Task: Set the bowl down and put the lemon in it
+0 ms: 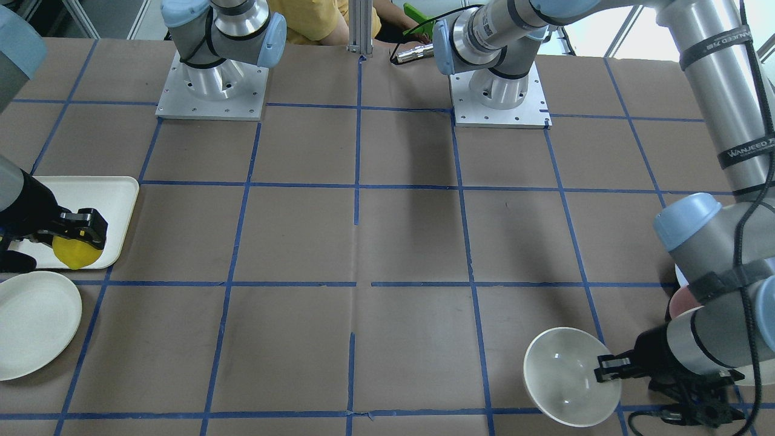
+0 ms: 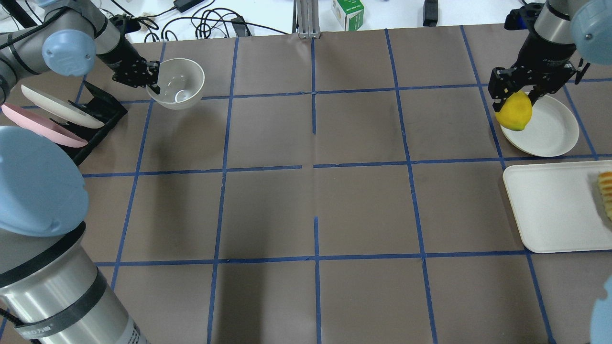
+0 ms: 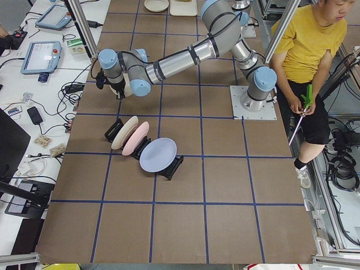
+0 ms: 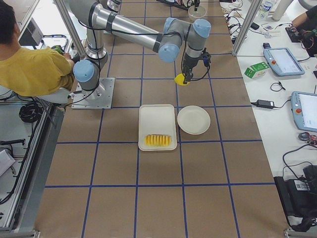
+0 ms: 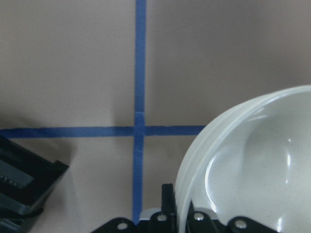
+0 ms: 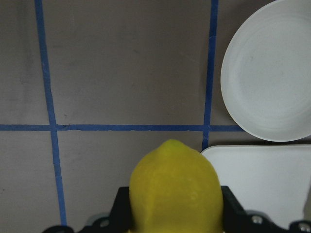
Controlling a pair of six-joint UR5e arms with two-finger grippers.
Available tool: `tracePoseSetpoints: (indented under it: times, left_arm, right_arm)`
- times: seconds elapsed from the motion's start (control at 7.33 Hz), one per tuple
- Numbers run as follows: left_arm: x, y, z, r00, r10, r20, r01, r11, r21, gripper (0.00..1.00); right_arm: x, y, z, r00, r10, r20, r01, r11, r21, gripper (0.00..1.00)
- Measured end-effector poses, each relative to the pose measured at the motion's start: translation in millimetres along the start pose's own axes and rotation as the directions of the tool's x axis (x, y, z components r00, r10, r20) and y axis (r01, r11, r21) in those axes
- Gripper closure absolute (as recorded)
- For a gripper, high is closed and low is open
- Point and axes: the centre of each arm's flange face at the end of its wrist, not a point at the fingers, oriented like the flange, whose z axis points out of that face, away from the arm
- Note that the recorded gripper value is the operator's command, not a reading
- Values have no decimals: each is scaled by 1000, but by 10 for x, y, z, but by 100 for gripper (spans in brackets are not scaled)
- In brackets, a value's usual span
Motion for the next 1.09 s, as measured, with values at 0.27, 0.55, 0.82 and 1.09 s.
tracePoseSetpoints:
  times: [0.27, 0.55, 0.82, 1.09]
  left_arm:
    - [1278, 234, 130, 997, 18, -76, -21, 999, -36, 100]
    - [2445, 641, 496, 994, -17, -105, 9, 997, -74, 100]
    - [3163, 1143, 1046, 992, -16, -124, 15, 1000, -7, 100]
    - [3192, 1622, 1272, 993, -24, -116, 21, 999, -26, 100]
  right_arm:
    - [-342, 38, -111, 1000, 16, -3, -16, 1000, 12, 100]
    - [-606, 81, -215, 1000, 31, 1, -31, 999, 12, 100]
    - [-801, 116, -211, 999, 41, 22, -41, 999, -5, 100]
    - [-957, 164, -212, 999, 35, 37, -35, 999, -10, 100]
